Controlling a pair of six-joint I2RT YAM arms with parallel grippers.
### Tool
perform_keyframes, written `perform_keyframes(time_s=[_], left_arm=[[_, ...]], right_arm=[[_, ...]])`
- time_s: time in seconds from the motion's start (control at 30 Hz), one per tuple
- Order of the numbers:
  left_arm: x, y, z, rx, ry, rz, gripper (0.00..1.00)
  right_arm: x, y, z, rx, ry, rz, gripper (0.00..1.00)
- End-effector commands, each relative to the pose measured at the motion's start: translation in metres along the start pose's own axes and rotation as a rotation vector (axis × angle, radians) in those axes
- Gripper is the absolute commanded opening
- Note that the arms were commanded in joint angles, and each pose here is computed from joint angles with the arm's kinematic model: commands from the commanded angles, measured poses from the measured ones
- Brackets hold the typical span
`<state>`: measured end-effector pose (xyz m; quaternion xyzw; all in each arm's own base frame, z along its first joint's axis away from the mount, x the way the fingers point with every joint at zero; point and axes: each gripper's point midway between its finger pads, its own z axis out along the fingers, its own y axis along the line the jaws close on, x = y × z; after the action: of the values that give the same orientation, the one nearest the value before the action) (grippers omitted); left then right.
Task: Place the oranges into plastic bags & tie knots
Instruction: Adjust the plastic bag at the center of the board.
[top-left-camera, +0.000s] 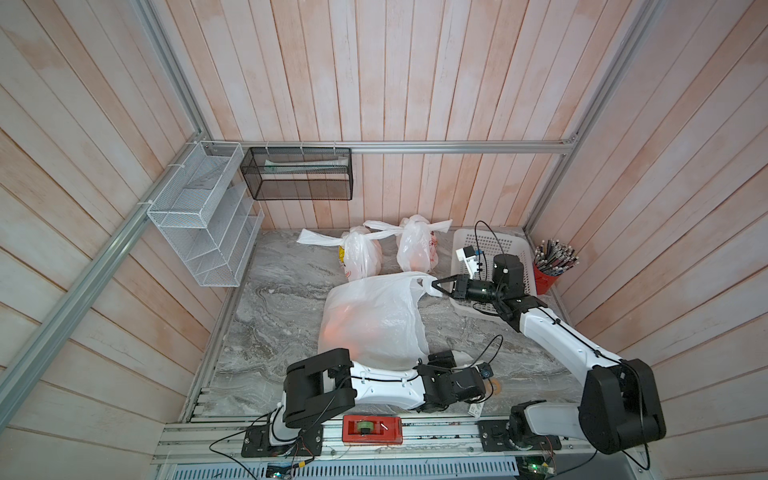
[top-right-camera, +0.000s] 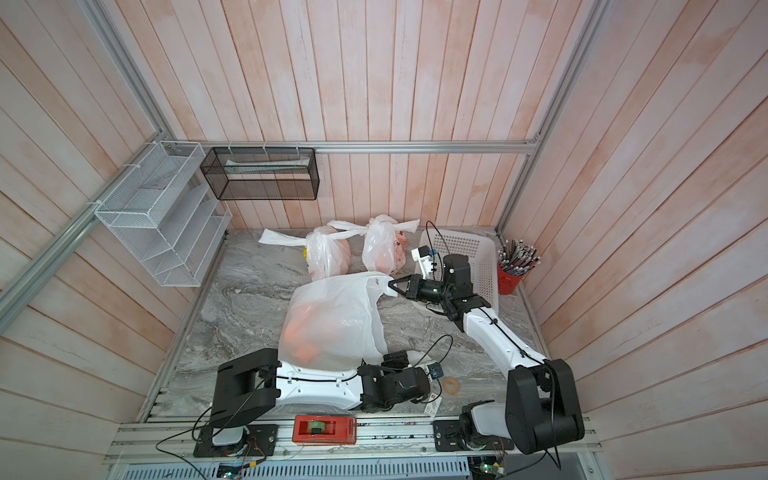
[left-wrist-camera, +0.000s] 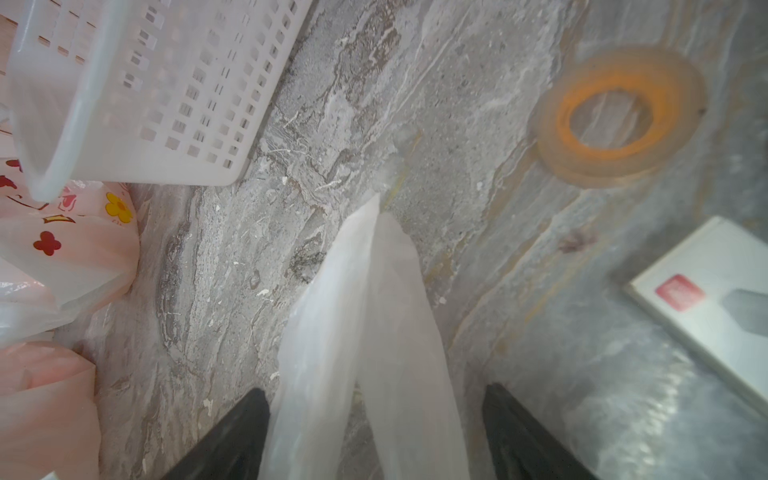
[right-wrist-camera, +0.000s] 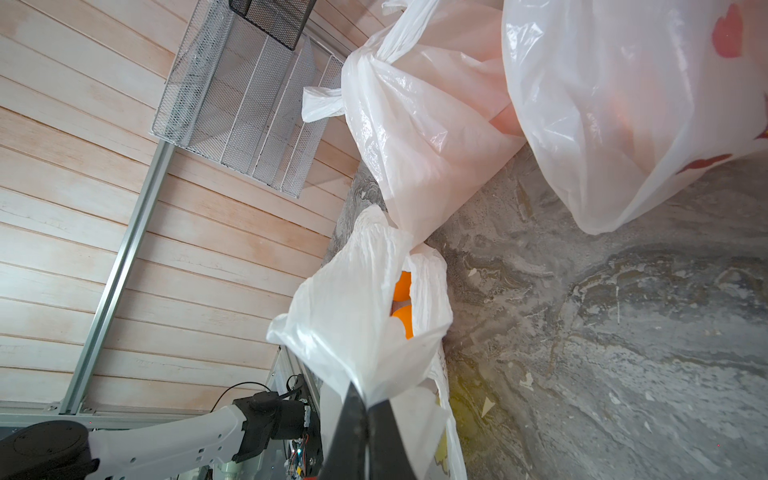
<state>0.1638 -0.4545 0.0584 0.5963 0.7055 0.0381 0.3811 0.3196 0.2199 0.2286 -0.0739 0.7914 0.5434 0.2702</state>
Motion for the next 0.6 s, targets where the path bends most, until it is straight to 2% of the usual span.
perform_keyframes(time_s=[0.0, 0.07, 0.13, 0.3, 0.4, 0.5, 0.57], left_arm=[[0.0, 0.005, 0.006, -0.031, 0.02, 0.035, 0.83], [0.005, 0.002, 0.013, -0.031, 0.039, 0.053, 0.81], [0.009, 0.0, 0.017, -0.037, 0.053, 0.067, 0.73], [0.007, 0.008, 0.009, -0.061, 0.009, 0.052, 0.31], [-0.002, 0.02, -0.008, -0.079, -0.055, 0.02, 0.14], [-0.015, 0.041, -0.037, -0.1, -0.161, -0.032, 0.03], [-0.022, 0.058, -0.063, -0.111, -0.246, -0.072, 0.0]], right_arm=[[-0.002, 0.009, -0.006, -0.017, -0.015, -0.035, 0.0], [-0.003, 0.01, -0.007, -0.012, -0.019, -0.036, 0.0], [-0.003, 0.01, -0.007, -0.012, -0.019, -0.037, 0.0], [-0.005, 0.012, -0.009, -0.013, -0.024, -0.04, 0.0], [-0.009, 0.018, -0.01, -0.025, -0.032, -0.049, 0.0], [-0.014, 0.029, -0.012, -0.049, -0.04, -0.065, 0.0], [-0.018, 0.037, -0.014, -0.068, -0.044, -0.073, 0.0]])
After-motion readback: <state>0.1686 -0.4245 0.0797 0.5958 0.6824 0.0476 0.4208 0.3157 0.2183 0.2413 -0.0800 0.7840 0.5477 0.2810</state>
